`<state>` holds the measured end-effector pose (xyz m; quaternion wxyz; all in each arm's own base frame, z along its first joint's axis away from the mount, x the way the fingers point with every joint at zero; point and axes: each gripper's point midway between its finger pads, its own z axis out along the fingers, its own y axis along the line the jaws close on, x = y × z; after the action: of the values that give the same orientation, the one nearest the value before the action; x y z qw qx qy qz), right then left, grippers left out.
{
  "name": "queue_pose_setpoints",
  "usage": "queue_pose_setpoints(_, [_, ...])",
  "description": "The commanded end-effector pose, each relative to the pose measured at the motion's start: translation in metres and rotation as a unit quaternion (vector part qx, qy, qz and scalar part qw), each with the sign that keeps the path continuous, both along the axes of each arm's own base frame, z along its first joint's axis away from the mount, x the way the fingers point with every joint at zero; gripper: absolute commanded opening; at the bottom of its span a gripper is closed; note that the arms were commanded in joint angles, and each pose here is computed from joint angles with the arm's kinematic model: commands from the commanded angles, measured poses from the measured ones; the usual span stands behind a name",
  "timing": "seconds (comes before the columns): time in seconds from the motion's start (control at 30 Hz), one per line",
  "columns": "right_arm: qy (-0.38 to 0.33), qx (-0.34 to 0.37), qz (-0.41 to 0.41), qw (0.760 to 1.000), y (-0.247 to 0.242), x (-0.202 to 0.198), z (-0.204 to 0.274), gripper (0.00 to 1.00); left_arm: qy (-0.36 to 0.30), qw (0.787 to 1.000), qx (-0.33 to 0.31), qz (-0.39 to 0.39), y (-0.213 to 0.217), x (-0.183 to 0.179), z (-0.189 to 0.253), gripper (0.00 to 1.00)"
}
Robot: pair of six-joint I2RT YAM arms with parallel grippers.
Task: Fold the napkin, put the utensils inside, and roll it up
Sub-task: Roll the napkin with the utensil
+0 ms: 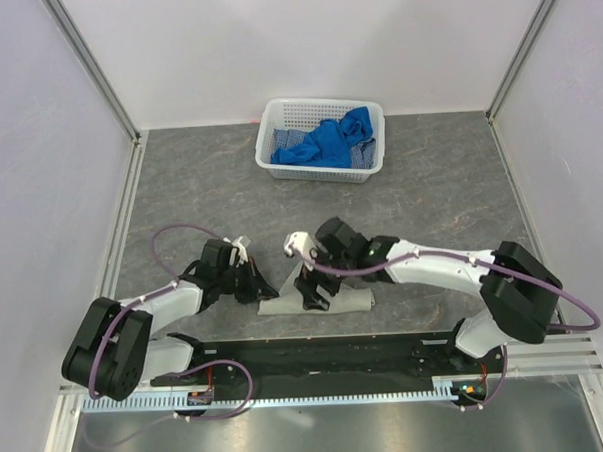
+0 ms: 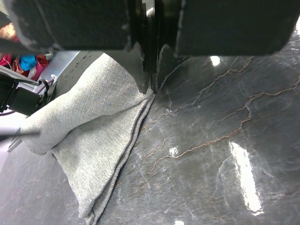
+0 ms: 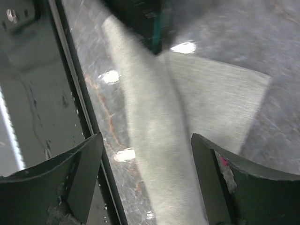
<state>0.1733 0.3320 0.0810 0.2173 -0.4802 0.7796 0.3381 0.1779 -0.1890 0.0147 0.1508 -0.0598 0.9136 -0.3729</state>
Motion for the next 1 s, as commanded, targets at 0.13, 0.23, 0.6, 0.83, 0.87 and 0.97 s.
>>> queue_pose_setpoints(0.13, [-0.212,-0.092,0.012,0.973,-0.001,-0.007,-0.021,0.89,0.038,0.998,0.047,0.0,0.011,-0.005,-0.015,0.02])
queue_pose_setpoints(0.23, [-0.241,-0.123,0.015,0.962,-0.002,-0.007,-0.03,0.9,0.038,0.998,0.045,-0.004,0.01,-0.004,-0.014,0.02])
queue_pose_setpoints(0.6, [-0.265,-0.193,0.019,0.945,-0.016,0.001,-0.055,0.84,0.033,0.998,0.044,-0.015,0.008,-0.002,-0.011,0.02])
queue_pose_setpoints(0.83, [-0.187,-0.196,0.051,0.961,-0.014,-0.011,-0.066,0.51,0.004,0.999,0.036,-0.017,0.004,0.008,0.005,0.22])
queue_pose_setpoints(0.87, [-0.168,-0.193,0.061,0.965,-0.013,-0.015,-0.065,0.49,-0.004,0.999,0.044,-0.009,0.007,0.011,0.007,0.32])
queue_pose_setpoints(0.97, [-0.089,-0.168,0.087,0.978,-0.008,-0.029,-0.065,0.44,-0.033,0.996,0.076,0.024,0.02,0.022,0.016,0.67])
